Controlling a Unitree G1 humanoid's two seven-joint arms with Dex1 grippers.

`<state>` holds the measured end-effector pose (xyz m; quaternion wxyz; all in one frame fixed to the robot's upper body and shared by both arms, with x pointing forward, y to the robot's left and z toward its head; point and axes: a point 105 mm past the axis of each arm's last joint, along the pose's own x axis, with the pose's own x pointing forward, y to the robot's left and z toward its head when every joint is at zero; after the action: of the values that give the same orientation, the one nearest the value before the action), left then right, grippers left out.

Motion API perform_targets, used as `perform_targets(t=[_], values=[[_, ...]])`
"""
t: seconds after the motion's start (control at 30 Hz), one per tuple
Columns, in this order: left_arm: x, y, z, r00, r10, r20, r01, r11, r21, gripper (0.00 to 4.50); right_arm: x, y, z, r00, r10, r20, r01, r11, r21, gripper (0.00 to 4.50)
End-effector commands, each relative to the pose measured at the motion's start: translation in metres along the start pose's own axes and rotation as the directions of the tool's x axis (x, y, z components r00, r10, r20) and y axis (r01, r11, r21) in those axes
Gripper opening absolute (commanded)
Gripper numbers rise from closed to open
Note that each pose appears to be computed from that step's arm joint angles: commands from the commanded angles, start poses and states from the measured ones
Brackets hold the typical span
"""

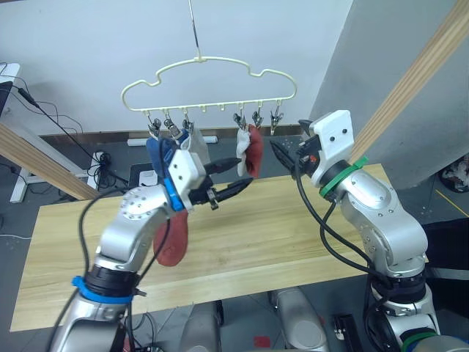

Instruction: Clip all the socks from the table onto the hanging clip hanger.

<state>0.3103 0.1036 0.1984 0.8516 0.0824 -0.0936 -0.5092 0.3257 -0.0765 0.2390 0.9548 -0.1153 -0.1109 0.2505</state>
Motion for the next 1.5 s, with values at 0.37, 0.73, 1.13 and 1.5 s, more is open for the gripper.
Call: perform_targets(t=[0.37,0.73,1.13,1.5], values=[[-0.020,0.019,0.062,1.000,-0.019,-0.005,0.019,0.993,0.118,2.66,0.012,-0.007,0.008,0.995,-0.089,0.049,0.087,0.996,0.033,3.29],[-0.010,0.026,0.065,1.000,-0.004,0.008,0.002,0.986,0.164,2.66,0.028,-0.008,0.002,0.990,-0.138,0.033,0.136,0.989,0.052,2.66],[-0.006,0.023,0.059,1.000,-0.014,0.000,0.013,0.985,0.169,2.66,0.042,-0.015,0.000,0.979,-0.198,0.042,0.196,0.980,0.048,2.66],[-0.005,0.021,0.055,1.000,-0.013,-0.004,0.013,0.985,0.171,2.66,0.044,-0.023,-0.002,0.964,-0.263,0.035,0.260,0.963,0.066,2.66]])
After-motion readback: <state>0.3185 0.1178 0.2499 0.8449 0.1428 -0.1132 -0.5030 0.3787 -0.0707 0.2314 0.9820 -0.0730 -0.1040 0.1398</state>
